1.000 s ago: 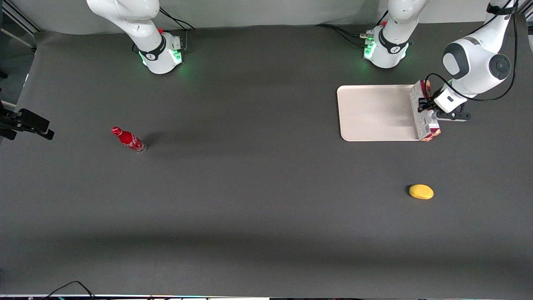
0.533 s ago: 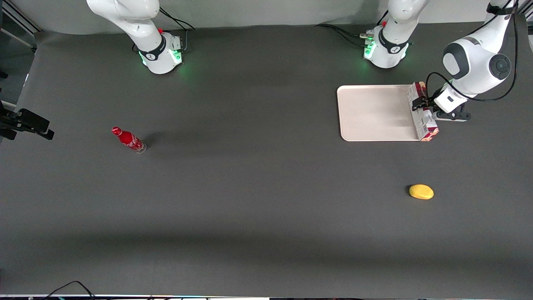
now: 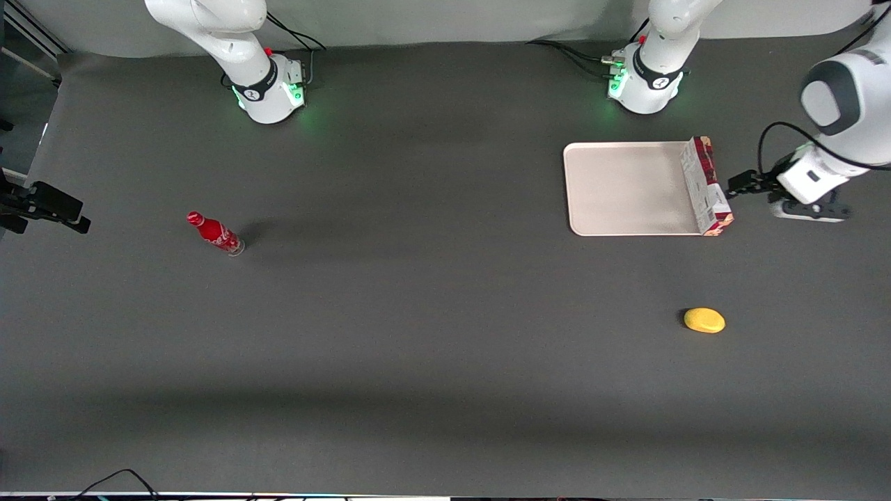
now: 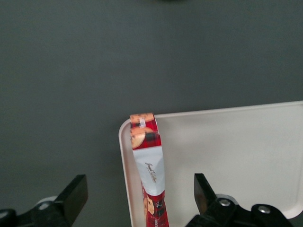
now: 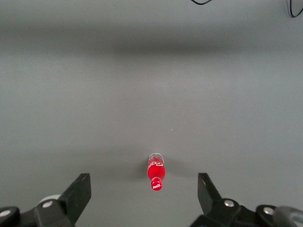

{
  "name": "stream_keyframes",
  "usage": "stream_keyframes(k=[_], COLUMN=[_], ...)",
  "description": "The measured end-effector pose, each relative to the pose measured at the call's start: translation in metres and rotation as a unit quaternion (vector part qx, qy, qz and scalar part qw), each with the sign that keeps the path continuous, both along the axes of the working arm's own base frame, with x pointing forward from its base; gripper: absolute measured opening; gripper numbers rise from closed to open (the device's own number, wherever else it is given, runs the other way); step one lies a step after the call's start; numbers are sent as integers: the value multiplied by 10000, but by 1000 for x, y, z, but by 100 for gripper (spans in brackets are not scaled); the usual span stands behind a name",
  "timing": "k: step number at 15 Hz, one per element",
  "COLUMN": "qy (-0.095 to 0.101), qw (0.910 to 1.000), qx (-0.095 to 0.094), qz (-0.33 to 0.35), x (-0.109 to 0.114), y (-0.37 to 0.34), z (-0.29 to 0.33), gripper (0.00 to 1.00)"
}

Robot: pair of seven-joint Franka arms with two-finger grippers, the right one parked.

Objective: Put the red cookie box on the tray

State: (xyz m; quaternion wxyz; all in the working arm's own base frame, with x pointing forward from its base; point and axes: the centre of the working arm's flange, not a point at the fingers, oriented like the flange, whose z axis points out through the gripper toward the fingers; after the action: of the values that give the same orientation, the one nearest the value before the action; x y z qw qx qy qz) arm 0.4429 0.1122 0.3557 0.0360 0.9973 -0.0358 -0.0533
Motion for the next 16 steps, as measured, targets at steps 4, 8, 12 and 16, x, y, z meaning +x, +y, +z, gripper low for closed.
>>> stream_keyframes(k=[4, 8, 12, 16], qy=[-294, -303, 57, 45], qw=[9991, 9988, 9993, 9983], qx=[266, 335, 373, 572], qz=[-141, -166, -9, -87], x=[64, 117, 129, 133], y=[-17, -10, -50, -83], z=[103, 158, 164, 188], gripper=[100, 100, 100, 100])
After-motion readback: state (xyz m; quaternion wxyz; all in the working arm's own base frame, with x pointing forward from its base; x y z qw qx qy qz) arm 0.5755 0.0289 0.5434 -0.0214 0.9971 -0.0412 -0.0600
